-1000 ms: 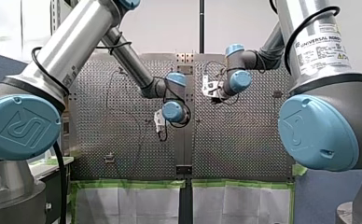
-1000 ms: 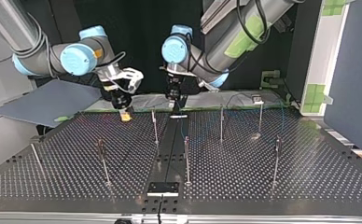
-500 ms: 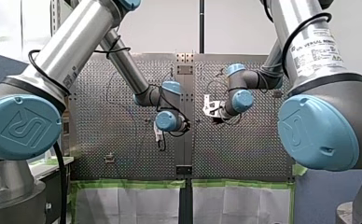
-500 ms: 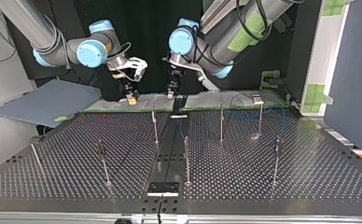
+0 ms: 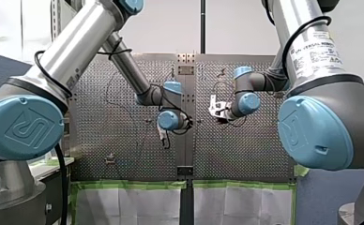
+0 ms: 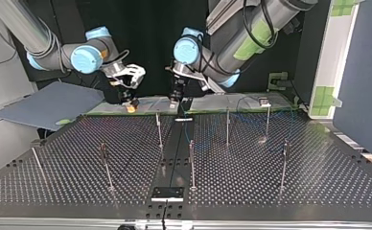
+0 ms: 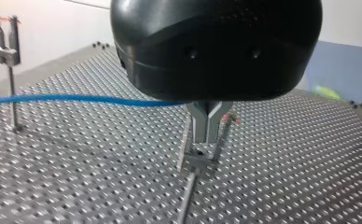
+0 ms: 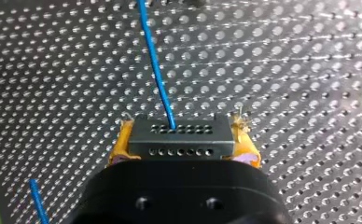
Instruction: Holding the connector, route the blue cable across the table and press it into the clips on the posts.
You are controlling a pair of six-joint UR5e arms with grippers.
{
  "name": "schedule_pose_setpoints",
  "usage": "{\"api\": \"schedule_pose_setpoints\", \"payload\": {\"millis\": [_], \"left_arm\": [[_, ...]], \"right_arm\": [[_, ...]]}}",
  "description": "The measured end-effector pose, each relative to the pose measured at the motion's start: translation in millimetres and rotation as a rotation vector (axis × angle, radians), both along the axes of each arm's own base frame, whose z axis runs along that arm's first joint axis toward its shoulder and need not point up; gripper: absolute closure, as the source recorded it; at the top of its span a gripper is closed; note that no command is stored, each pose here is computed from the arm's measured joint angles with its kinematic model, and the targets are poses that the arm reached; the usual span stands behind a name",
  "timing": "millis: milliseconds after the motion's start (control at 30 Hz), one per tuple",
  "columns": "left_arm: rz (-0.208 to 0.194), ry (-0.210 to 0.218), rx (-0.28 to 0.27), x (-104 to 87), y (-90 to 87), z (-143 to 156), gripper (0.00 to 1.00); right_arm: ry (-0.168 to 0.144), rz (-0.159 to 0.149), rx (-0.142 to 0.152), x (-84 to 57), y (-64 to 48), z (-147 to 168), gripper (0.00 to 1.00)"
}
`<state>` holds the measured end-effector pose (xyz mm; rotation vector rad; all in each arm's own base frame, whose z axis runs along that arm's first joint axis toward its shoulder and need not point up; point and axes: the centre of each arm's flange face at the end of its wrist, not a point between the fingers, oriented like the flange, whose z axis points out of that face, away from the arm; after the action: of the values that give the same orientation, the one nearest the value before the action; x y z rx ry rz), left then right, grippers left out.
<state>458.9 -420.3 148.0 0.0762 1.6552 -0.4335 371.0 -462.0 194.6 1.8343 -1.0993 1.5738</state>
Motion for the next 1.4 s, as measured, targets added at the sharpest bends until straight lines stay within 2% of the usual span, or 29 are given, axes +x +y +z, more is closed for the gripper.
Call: {"api": "schedule_pose_setpoints", "payload": {"millis": [133,333,433,600,900,1100,1233,1400], "left_arm": [[0.001,0.028,0.019,4.7,-1.6,-15.7,1.00],[0.010,0.049,0.035,17.3,-2.6,-31.7,1.00],[0.016,0.044,0.035,25.9,-3.3,-30.3,1.00],[0.026,0.012,0.017,43.2,-6.7,-16.2,1.00],[0.029,-0.039,-0.014,69.9,-12.5,9.3,1.00],[0.015,-0.016,0.018,82.6,-15.1,-2.1,1.00],[0.022,0.006,0.037,90.9,-14.0,-16.0,1.00],[0.038,0.008,0.045,103.5,-8.5,-15.3,1.00]], "right_arm": [[-0.016,0.007,-0.003,-4.1,-6.7,-1.0,1.00],[-0.015,0.004,0.010,-9.7,-18.2,-15.3,1.00],[-0.017,0.004,0.012,-12.0,-25.0,-20.4,1.00],[-0.027,0.011,0.004,-14.1,-34.5,-18.5,1.00],[-0.035,0.011,-0.009,-18.3,-46.3,-13.5,1.00],[-0.038,-0.005,-0.017,-26.2,-55.9,-10.7,1.00],[-0.040,-0.017,-0.021,-31.9,-62.8,-10.3,1.00],[-0.040,-0.024,-0.017,-36.8,-72.5,-15.7,1.00]]}}
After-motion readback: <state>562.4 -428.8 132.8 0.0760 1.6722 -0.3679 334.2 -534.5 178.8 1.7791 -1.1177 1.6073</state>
